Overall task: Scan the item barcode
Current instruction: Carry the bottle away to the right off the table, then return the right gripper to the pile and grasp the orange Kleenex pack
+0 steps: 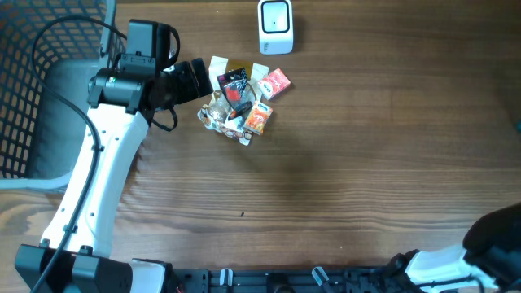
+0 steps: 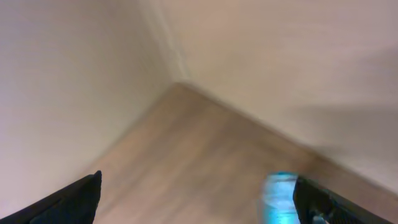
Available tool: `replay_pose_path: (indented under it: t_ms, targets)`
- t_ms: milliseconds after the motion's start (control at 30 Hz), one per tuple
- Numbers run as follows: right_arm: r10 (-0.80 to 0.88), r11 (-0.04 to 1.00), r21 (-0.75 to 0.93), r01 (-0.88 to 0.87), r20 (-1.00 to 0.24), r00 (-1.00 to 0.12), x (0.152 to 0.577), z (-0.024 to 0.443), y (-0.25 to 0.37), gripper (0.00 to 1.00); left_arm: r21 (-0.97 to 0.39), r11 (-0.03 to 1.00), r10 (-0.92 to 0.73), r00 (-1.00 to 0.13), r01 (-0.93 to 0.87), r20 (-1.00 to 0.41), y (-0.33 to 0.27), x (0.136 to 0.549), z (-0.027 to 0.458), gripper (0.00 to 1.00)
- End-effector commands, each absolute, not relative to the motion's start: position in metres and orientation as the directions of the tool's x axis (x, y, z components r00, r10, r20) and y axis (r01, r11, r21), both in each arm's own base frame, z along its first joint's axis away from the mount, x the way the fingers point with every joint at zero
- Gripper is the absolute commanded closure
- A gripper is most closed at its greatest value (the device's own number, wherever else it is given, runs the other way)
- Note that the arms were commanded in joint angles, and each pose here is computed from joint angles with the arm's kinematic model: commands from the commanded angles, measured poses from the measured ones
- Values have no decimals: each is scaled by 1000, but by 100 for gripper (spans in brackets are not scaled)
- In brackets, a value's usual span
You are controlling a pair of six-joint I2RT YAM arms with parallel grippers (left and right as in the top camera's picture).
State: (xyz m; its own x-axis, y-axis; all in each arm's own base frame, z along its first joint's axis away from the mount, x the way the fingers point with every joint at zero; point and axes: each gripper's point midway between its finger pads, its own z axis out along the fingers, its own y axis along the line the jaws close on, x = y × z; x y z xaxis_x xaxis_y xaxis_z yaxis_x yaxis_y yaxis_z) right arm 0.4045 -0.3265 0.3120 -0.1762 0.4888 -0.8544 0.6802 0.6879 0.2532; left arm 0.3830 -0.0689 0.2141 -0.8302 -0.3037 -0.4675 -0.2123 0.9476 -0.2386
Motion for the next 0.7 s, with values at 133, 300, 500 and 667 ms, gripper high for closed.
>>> replay_pose_path:
  t_ms: [133,300,500,667]
  targets:
    - [531,793,608,-27,-714,-456,448,356,-108,0,-239,945,-314,-826,-224,-468,-67,385,214,0]
    - [438,747,659,-89,-588,-680,457,313,5,29,-239,945,-314,-826,-224,-468,-67,385,214,0]
    - [329,828,561,-8,-496,-804,467,244,107,66,-239,945,-314,-826,-224,-468,-67,385,214,0]
    - [256,841,539,37,-337,-906,458,168,195,38,-239,945,-314,-826,-224,-468,-67,385,214,0]
